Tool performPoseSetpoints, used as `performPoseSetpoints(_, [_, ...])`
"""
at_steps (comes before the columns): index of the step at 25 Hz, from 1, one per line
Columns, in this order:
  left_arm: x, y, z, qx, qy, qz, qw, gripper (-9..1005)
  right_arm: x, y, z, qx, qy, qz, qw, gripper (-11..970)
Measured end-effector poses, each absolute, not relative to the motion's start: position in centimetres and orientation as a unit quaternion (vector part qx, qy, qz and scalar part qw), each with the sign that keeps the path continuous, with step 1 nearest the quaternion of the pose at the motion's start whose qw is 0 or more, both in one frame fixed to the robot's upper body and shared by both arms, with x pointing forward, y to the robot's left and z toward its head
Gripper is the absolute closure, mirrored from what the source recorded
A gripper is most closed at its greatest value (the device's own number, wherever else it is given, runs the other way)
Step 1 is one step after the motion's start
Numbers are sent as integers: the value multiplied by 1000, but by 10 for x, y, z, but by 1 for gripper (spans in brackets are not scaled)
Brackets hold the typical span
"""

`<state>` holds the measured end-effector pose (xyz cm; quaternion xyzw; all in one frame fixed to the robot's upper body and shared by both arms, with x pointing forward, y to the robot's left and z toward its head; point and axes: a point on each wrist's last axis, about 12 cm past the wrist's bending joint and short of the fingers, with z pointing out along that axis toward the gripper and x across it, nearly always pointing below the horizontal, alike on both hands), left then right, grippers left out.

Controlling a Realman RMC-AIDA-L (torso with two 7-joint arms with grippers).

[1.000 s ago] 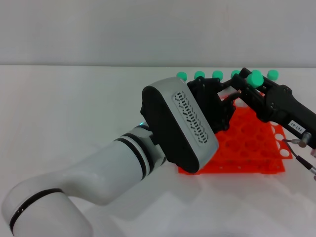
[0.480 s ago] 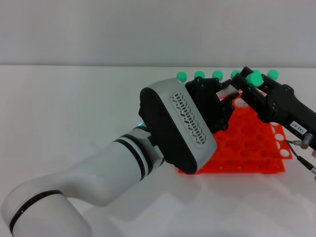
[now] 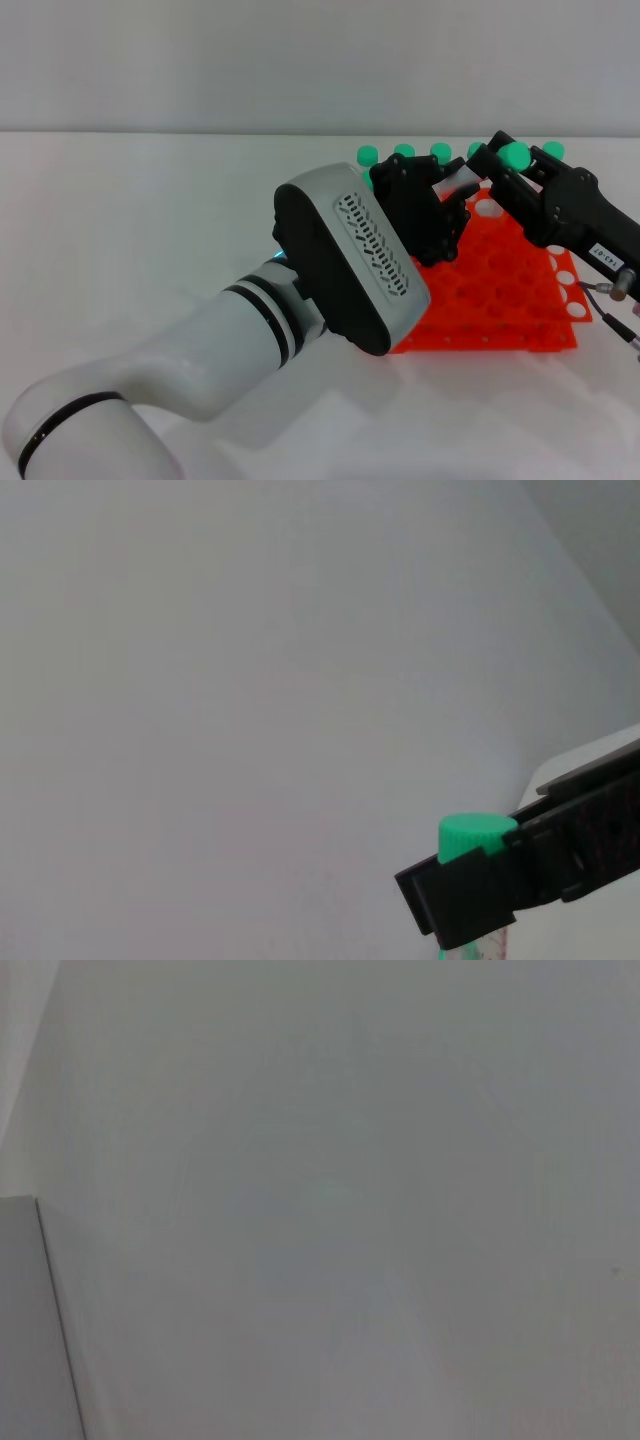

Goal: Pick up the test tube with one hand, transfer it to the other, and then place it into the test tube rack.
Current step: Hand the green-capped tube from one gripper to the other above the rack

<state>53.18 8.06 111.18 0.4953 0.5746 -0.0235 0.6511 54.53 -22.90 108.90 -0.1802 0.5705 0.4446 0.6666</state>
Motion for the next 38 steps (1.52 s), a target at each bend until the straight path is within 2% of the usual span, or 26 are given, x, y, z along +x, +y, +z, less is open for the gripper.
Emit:
performPoseSetpoints(22, [528,80,1106,494,566,-26,659,804,544,-229,1090,-181,567,447,668,662])
performPoseSetpoints(30, [528,81,1105,496,566,-25,658,452,545,-229,1090,-182,566,447,669,694])
performPoseSetpoints(38, [523,80,1103,493,561,-29,664,403,548,-233,1093,-173,563,437,679,699])
